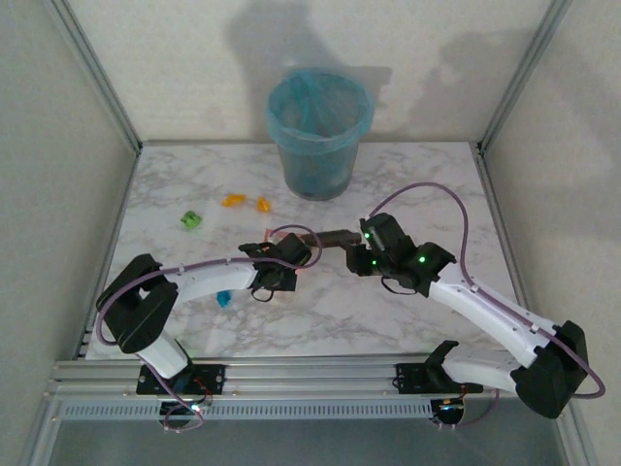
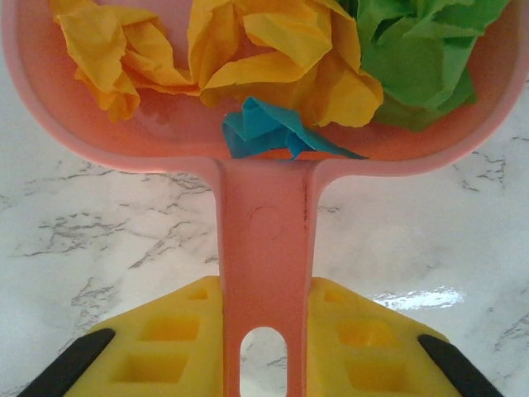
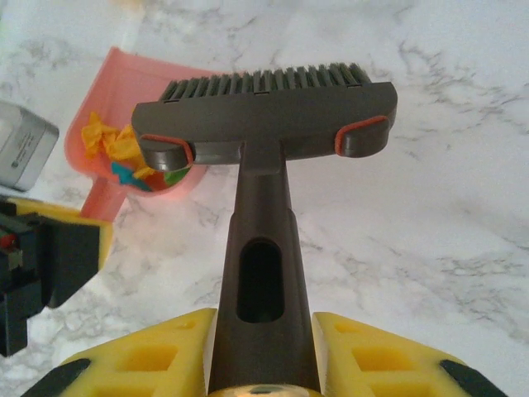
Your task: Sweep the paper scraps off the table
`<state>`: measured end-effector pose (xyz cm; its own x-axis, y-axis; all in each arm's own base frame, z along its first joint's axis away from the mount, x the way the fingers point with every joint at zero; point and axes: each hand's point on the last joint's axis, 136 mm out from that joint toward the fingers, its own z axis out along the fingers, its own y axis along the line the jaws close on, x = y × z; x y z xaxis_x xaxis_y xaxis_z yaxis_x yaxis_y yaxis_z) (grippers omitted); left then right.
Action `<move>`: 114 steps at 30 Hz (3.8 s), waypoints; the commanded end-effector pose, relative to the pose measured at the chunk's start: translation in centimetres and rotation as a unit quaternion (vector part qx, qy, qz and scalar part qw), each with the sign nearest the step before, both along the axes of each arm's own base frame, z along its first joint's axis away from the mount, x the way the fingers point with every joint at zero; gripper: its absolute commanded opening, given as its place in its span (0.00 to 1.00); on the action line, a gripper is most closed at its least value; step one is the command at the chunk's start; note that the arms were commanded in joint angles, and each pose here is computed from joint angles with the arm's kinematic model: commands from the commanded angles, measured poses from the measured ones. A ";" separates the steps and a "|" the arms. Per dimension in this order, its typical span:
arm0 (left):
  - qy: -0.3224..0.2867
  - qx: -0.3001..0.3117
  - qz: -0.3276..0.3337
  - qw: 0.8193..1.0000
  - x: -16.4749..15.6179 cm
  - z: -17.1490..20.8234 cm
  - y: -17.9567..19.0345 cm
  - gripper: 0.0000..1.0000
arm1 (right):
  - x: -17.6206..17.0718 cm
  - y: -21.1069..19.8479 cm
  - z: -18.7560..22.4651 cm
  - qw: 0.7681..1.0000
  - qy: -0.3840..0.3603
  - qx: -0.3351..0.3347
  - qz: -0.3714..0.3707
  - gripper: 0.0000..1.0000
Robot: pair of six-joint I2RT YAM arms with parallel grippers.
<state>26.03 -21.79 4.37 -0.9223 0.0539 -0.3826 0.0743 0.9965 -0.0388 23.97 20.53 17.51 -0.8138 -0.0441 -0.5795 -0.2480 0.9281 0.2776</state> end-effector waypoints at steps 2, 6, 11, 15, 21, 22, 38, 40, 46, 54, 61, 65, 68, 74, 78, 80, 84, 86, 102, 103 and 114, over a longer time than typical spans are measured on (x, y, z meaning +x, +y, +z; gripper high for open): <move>-0.002 0.014 -0.006 1.000 -0.4 0.1 1.1 0.00 | 2.0 -1.0 2.3 0.997 -0.054 0.028 -0.042 0.00; -0.015 0.008 -0.010 1.000 -0.3 0.7 0.8 0.00 | 2.4 -1.9 1.9 0.996 -0.061 0.027 -0.063 0.00; -0.043 0.000 -0.019 0.999 -0.3 2.3 0.3 0.00 | 2.6 -5.2 1.9 0.986 -0.109 0.022 -0.128 0.00; -0.073 -0.007 -0.025 0.997 -0.2 4.4 0.0 0.00 | 2.8 -7.3 0.4 0.976 -0.126 0.018 -0.176 0.00; -0.115 -0.024 -0.025 0.993 -0.2 7.7 0.1 0.00 | 2.6 -9.9 -1.6 0.959 -0.146 0.035 -0.242 0.00; -0.122 -0.029 -0.024 0.992 -0.1 8.3 0.0 0.00 | 2.6 -10.0 -1.9 0.958 -0.146 0.039 -0.245 0.00; -0.141 -0.058 -0.035 0.988 0.9 17.5 -2.6 0.00 | 3.2 -9.7 -5.4 0.963 -0.115 -0.002 -0.243 0.00; -0.138 -0.067 -0.037 0.988 1.1 18.5 -3.3 0.00 | 3.3 -9.8 -5.5 0.963 -0.116 -0.004 -0.245 0.00; -0.136 -0.079 -0.039 0.987 2.4 21.0 -5.6 0.00 | 3.3 -9.7 -5.9 0.963 -0.112 -0.008 -0.245 0.00; -0.139 -0.100 -0.045 0.984 4.9 23.5 -9.6 0.00 | 3.3 -9.6 -6.4 0.964 -0.108 -0.013 -0.241 0.00; -0.153 -0.116 -0.042 0.980 7.3 26.7 -12.3 0.00 | 3.4 -9.6 -6.5 0.965 -0.107 -0.017 -0.241 0.00; -0.156 -0.125 -0.036 0.979 9.0 27.6 -13.3 0.00 | 3.4 -9.7 -6.4 0.964 -0.108 -0.019 -0.241 0.00; -0.152 -0.144 -0.035 0.977 10.3 27.6 -13.9 0.00 | 3.3 -9.8 -6.2 0.964 -0.111 -0.018 -0.241 0.00; -0.159 -0.209 -0.025 0.965 13.0 29.2 -13.9 0.00 | 3.2 -10.0 -5.7 0.963 -0.119 -0.015 -0.243 0.00; -0.167 -0.245 -0.029 0.955 13.7 30.4 -14.4 0.00 | 3.2 -10.0 -5.7 0.963 -0.118 -0.017 -0.242 0.00; -0.166 -0.258 -0.027 0.951 14.4 30.6 -14.3 0.00 | 3.2 -10.0 -5.6 0.963 -0.119 -0.016 -0.242 0.00; -0.154 -0.294 -0.019 0.943 15.7 31.0 -13.8 0.00 | 3.2 -10.0 -5.5 0.963 -0.121 -0.015 -0.241 0.00; -0.148 -0.323 -0.020 0.934 16.3 31.5 -13.9 0.00 | 3.2 -10.0 -5.5 0.963 -0.120 -0.016 -0.240 0.00; -0.103 -0.537 0.020 0.837 21.0 35.3 -12.4 0.00 | 3.5 -9.4 -6.2 0.968 -0.108 -0.027 -0.226 0.00; -0.102 -0.549 0.020 0.829 21.0 35.7 -12.4 0.00 | 3.6 -9.3 -6.3 0.968 -0.105 -0.029 -0.225 0.00; -0.085 -0.619 0.031 0.780 22.8 36.0 -10.6 0.00 | 3.7 -8.9 -6.4 0.970 -0.101 -0.033 -0.217 0.00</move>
<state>49.84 -33.16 34.14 -0.8502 -0.4932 -0.1841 0.0134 0.3293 -0.9441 27.14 11.44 10.17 -0.6489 0.2293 -0.7255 0.1278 0.9728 0.1932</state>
